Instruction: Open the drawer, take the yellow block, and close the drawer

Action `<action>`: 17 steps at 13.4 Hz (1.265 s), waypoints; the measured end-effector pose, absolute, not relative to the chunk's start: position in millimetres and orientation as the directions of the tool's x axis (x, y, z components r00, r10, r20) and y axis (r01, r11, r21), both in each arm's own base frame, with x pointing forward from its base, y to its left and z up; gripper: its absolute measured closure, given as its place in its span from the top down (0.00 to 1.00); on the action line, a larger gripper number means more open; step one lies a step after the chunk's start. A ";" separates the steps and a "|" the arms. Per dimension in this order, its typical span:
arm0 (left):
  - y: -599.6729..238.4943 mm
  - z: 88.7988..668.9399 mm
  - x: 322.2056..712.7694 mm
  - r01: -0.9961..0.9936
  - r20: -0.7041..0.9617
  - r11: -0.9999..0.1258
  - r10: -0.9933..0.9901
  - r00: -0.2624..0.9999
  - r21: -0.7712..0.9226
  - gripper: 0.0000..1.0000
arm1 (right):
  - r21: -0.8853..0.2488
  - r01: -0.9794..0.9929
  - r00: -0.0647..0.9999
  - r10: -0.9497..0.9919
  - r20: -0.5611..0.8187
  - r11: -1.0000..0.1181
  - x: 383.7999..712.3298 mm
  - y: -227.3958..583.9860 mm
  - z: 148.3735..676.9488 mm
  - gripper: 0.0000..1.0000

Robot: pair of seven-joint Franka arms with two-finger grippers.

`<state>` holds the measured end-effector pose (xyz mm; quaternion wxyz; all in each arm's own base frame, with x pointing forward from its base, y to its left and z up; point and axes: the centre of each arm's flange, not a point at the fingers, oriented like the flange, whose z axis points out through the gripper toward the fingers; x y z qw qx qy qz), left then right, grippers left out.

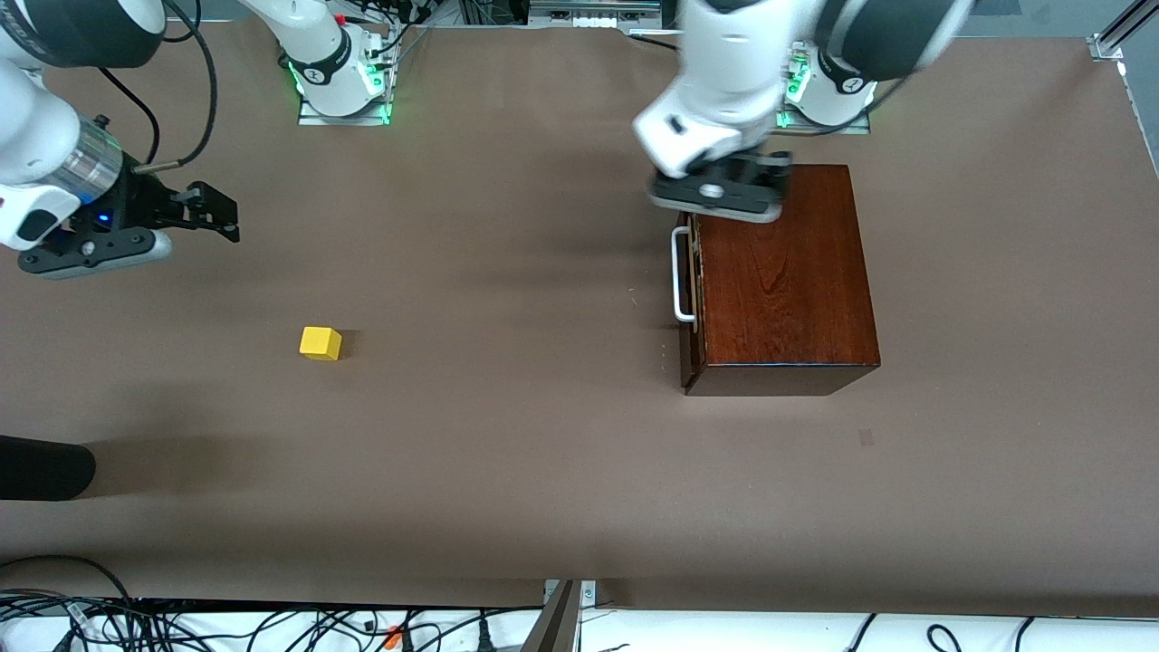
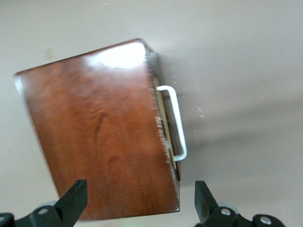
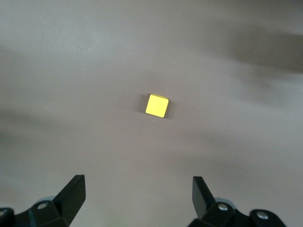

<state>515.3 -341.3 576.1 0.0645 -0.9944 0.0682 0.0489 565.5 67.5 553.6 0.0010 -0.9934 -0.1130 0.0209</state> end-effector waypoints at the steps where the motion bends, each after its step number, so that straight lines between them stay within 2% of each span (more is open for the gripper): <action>1: -320.9 583.2 526.3 -0.087 -0.101 -0.989 -0.075 0.992 -0.118 1.00 | -0.007 0.237 0.971 0.237 -0.044 -0.971 567.6 75.2 548.5 1.00; 7: -191.0 607.3 565.4 0.112 -0.121 -0.990 0.122 0.985 -0.080 1.00 | -0.009 0.302 0.951 0.302 -0.069 -0.953 566.8 115.8 532.9 1.00; 11: -100.3 613.2 577.8 0.105 -0.125 -0.993 0.111 0.986 -0.057 1.00 | -0.009 0.287 0.954 0.287 -0.086 -0.958 563.1 116.1 534.1 1.00; 17: -40.7 612.0 567.5 0.008 -0.050 -1.000 0.009 0.999 -0.010 1.00 | 0.031 0.262 0.962 0.259 -0.084 -0.965 567.4 97.2 534.5 1.00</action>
